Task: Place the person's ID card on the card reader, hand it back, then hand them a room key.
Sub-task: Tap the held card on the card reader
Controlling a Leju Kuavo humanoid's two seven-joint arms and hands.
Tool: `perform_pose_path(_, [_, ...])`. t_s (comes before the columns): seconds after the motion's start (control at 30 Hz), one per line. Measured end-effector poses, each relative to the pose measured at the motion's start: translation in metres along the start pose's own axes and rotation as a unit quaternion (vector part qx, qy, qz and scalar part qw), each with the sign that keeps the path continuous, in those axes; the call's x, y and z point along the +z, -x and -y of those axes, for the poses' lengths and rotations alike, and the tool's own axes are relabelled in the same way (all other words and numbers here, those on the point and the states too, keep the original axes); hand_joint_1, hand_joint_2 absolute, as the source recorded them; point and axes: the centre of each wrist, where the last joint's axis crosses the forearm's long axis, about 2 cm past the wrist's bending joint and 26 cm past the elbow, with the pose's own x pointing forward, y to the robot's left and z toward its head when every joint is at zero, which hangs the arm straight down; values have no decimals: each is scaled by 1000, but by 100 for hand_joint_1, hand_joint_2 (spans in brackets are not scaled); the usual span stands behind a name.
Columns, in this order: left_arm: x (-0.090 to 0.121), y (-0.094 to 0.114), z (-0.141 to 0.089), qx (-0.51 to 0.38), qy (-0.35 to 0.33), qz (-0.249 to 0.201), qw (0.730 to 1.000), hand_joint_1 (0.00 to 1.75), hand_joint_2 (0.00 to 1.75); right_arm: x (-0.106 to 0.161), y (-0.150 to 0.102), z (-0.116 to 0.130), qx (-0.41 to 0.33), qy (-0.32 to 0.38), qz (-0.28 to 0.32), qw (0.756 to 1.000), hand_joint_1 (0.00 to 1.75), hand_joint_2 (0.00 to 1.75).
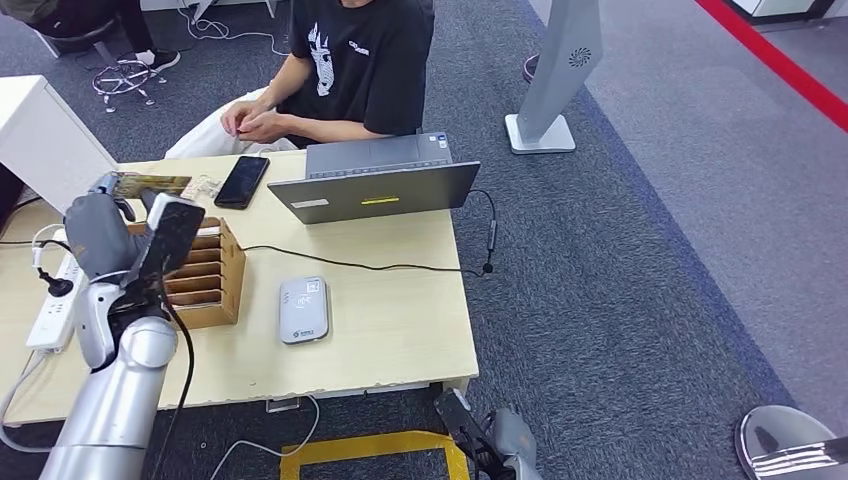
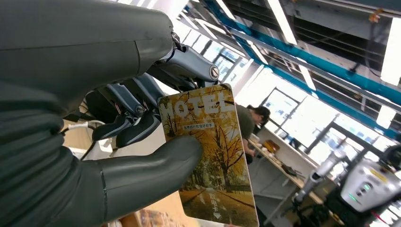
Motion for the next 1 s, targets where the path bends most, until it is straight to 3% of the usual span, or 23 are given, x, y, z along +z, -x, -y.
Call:
perform_pose_path(0.3, [51, -40, 27, 28, 88, 71, 993, 175, 175, 0, -6, 3, -2, -9, -3, 1000, 0, 175])
perform_pose_path(0.5, [110, -60, 57, 83, 158, 53, 982, 175, 175, -1, -8, 4, -13, -12, 0, 1000, 0, 175])
perform_pose_path(0.7, [133, -55, 72, 84, 195, 11, 977, 175, 175, -1, -8, 4, -23, -11, 0, 1000, 0, 175])
perform_pose_path(1.0, [162, -20, 91, 32, 234, -50, 970, 175, 175, -2, -8, 3, -35, -10, 7, 999, 0, 175])
